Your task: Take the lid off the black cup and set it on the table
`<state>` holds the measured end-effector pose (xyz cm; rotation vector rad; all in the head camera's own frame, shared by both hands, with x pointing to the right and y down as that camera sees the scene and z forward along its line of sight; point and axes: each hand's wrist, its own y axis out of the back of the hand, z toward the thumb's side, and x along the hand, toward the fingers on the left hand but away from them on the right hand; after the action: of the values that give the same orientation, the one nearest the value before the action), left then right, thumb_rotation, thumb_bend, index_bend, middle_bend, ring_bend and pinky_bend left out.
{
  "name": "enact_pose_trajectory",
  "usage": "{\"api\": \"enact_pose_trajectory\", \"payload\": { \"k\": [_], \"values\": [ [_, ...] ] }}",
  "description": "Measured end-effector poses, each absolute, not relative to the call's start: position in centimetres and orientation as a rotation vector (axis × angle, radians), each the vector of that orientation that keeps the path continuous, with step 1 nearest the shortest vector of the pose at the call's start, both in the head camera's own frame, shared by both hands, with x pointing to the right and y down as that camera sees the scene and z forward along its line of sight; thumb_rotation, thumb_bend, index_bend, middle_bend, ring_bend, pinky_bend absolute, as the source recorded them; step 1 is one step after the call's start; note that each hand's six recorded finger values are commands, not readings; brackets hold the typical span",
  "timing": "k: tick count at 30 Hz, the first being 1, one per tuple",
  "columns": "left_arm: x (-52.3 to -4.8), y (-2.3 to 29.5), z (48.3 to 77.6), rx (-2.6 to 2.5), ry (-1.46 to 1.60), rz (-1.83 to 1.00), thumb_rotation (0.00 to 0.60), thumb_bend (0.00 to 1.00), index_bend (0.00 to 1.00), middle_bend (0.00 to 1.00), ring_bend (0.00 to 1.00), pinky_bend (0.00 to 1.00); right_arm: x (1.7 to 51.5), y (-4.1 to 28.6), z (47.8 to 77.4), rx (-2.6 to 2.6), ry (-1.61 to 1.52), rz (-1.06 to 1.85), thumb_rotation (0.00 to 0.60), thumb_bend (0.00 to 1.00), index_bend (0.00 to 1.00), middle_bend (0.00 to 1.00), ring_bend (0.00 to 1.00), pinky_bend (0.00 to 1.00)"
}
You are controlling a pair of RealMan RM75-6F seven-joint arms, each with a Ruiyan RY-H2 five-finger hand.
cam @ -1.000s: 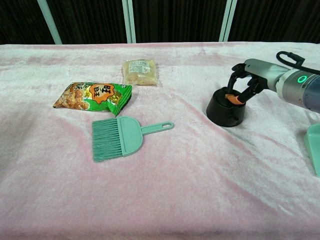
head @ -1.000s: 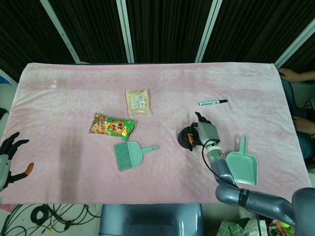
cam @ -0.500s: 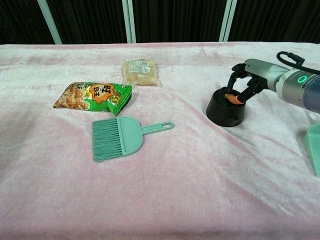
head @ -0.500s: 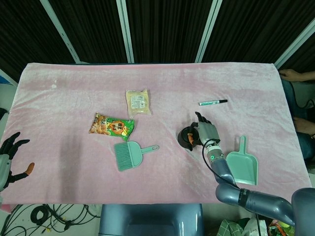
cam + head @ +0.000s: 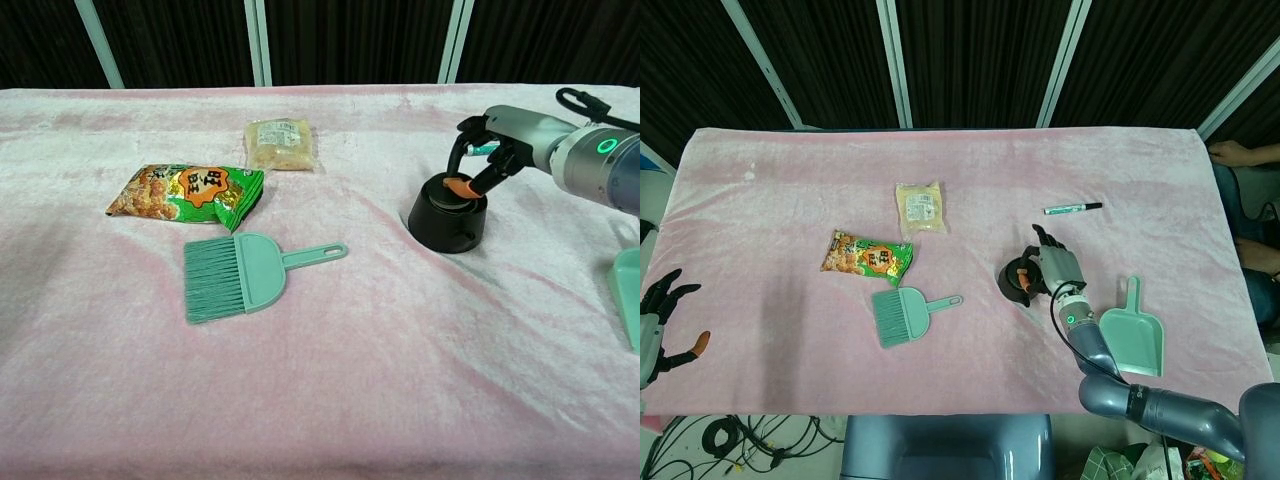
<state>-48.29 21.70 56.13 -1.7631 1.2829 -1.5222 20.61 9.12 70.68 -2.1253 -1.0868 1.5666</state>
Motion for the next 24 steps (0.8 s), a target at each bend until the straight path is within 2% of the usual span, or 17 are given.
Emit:
{"api": "enact_pose_trajectory", "payload": {
  "k": [13,17,24],
  "values": [
    [-48.3,21.7,56.1,-1.762,1.284,-1.521,0.600,0.34,0.20,0.02,0.00,0.19,22.6,7.6,67.1,-2.104,-1.172,1.492,0.600,0.35,0.61,0.00,0.08,0.14],
    [-48.3,21.7,56.1,-1.762,1.283,-1.521,0.600,0.34,0.20,0.02,0.00,0.19,24.2,8.4,65.7,-2.077,-1.157,1.495,0.600,0.35,0.61,0.00,0.08,0.14],
    [-48.2,21.7,56.1,-1.761,1.282,-1.519,0.600,0.34,0.20,0.02,0.00,0.19,28.1,12.0,62.9,-2.042,-1.113,1.543,0.600,0.35,0.61,0.00,0.08,0.14]
  ]
}}
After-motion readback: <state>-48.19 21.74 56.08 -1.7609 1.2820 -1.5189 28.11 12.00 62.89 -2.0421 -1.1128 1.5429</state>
